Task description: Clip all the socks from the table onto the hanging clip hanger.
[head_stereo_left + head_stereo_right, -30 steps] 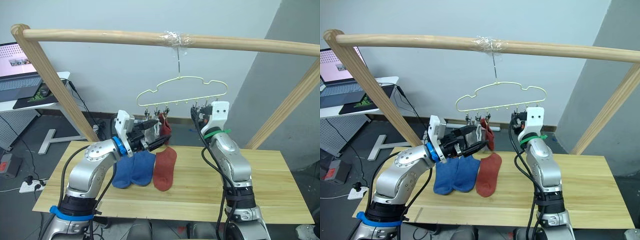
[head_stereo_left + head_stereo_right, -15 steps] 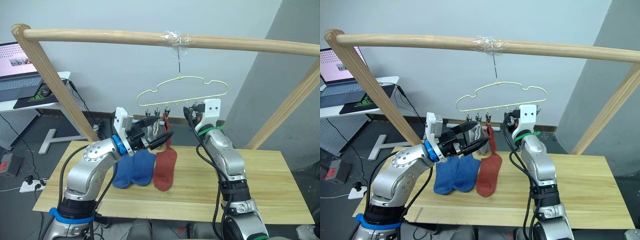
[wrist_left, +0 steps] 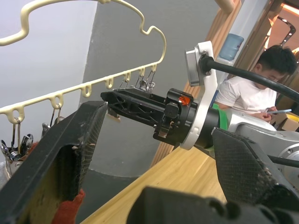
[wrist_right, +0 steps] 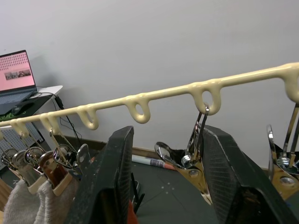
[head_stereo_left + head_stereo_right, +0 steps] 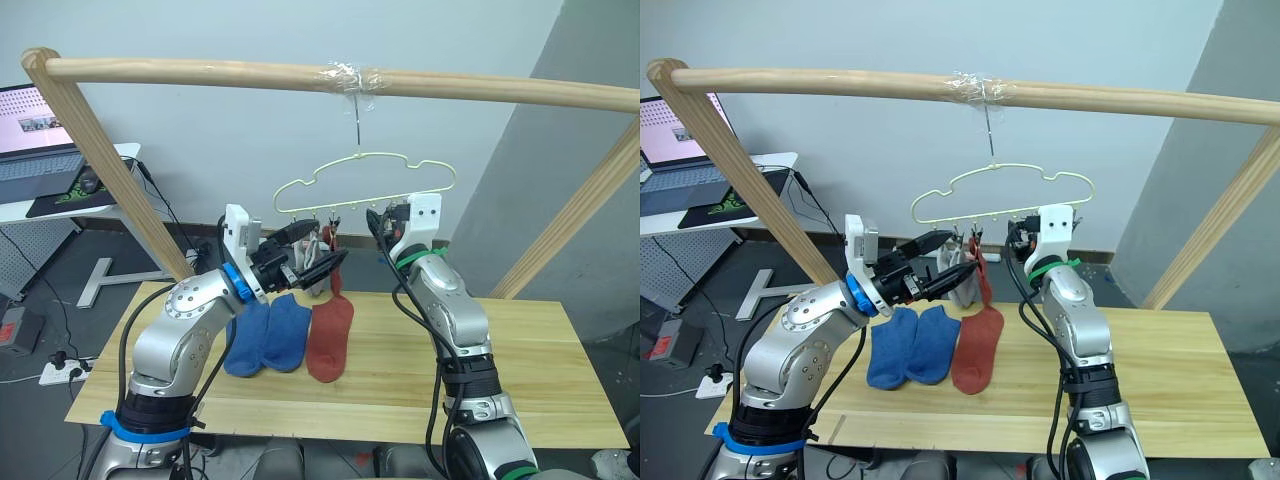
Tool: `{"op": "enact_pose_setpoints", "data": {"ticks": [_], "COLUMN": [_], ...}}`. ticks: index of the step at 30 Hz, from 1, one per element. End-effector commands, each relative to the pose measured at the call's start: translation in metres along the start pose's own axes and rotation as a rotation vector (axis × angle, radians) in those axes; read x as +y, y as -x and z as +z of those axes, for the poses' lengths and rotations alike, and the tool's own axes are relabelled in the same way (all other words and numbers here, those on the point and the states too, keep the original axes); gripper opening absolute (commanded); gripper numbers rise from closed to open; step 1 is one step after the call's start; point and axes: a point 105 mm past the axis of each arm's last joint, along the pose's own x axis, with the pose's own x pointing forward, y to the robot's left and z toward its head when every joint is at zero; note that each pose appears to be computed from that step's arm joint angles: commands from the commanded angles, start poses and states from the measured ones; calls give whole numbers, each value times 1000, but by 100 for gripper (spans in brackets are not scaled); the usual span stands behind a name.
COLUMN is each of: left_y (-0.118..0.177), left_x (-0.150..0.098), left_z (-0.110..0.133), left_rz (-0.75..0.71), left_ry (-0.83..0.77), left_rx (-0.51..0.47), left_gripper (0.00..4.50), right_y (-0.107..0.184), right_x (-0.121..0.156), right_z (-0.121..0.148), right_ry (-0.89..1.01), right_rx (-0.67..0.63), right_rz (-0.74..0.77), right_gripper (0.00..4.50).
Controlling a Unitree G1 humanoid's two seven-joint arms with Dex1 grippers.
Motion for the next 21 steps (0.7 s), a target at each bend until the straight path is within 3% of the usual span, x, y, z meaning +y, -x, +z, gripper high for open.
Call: {"op": "enact_pose_setpoints", "data": {"ticks": [1, 8, 11, 14, 17, 21], "left_y": [-3, -4, -5, -6, -6, -6], "left_x": [-4, -6, -6, -7, -7, -10], "left_z": [17, 18, 19, 20, 18, 9], "left_rz": [-18, -21, -20, -21, -20, -19], "left_ry": [-38, -38, -39, -40, -41, -34], "left_rx": [-51, -55, -58, -59, -54, -28], "left_gripper": [414, 414, 414, 414, 414, 414], "right_y": [-3, -5, -6, -7, -7, -6], "right_x": [3, 4, 3, 0, -3, -6], "right_z": [16, 14, 13, 14, 15, 15], "right_ry": [0, 7, 9, 11, 5, 0], "right_rx": [-59, -54, -51, -54, -60, -61], "right_rz": [17, 25, 19, 9, -2, -6], "right_gripper": [220, 220, 159, 61, 3, 1]}}
